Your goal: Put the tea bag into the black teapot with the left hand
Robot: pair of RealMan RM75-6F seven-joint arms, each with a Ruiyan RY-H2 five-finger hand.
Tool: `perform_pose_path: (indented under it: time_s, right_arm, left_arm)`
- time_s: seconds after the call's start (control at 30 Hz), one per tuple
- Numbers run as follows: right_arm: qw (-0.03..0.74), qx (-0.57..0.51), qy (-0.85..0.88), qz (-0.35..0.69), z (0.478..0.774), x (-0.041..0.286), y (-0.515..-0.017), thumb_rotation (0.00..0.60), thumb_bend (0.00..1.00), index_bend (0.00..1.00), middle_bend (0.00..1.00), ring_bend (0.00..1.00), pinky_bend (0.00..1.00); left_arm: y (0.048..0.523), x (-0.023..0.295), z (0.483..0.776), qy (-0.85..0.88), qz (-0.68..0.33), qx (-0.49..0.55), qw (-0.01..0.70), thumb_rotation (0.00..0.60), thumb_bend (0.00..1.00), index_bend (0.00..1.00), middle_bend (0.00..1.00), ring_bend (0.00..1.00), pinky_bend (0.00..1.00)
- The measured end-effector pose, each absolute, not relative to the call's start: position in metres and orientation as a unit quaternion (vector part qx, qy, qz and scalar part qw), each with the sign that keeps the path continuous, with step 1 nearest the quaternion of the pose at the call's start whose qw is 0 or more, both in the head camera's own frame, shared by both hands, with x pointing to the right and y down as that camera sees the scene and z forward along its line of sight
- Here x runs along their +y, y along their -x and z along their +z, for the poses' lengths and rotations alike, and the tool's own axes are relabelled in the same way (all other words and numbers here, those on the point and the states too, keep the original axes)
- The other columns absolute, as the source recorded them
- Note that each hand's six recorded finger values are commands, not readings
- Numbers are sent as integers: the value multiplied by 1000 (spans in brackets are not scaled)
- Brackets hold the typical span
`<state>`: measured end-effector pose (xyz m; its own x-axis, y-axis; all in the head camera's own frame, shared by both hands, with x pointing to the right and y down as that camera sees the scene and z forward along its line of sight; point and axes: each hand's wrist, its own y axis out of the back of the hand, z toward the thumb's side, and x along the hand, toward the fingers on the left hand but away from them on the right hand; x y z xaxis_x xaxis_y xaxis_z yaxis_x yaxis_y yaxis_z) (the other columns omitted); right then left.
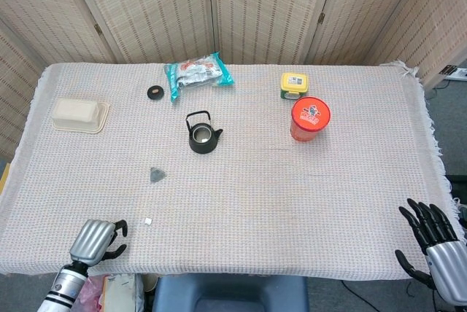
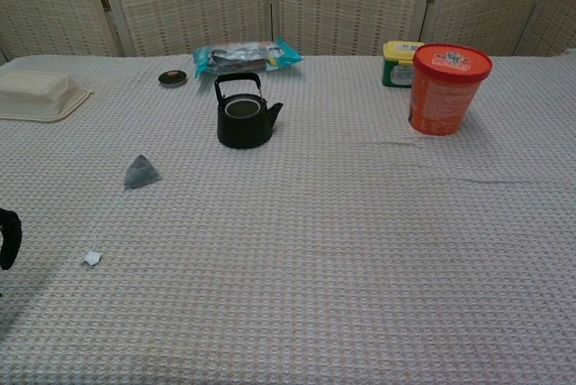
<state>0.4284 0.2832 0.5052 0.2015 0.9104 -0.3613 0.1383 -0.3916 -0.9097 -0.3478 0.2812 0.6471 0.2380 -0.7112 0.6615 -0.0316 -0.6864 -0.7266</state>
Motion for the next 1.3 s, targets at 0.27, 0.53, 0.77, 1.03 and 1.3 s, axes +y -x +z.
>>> perform_pose_path:
  time_s: [0.27,0.53,0.77,1.03,1.3]
  right_arm:
    - [390,-400,670,489,499,284,-432,600,279,0,0,0,0]
    - [390,-403,669,488,497,283,-435,600,279,0,0,0,0]
    - [388,-403,667,491,498,282,-436,600,279,0,0,0,0]
    - [389,-402,667,492,499,283,-435,600,279,0,0,0,0]
    - [390,-403,665,493,499,283,-435,600,279,0,0,0,0]
  left_arm:
    - [325,270,658,721,-580,246,289,600,273,417,1000,1000,1000]
    - [306,258,671,722,-588,236,277,600,344,439,1000,1000,1000]
    - [294,249,682,725,-592,223,271,600,353,452,1000,1000,1000]
    - [293,247,692,725,-596,215,270,600,353,476,1000,1000,1000]
    - [293,246,698,727,-595,215,268,600,353,496,1000,1000,1000]
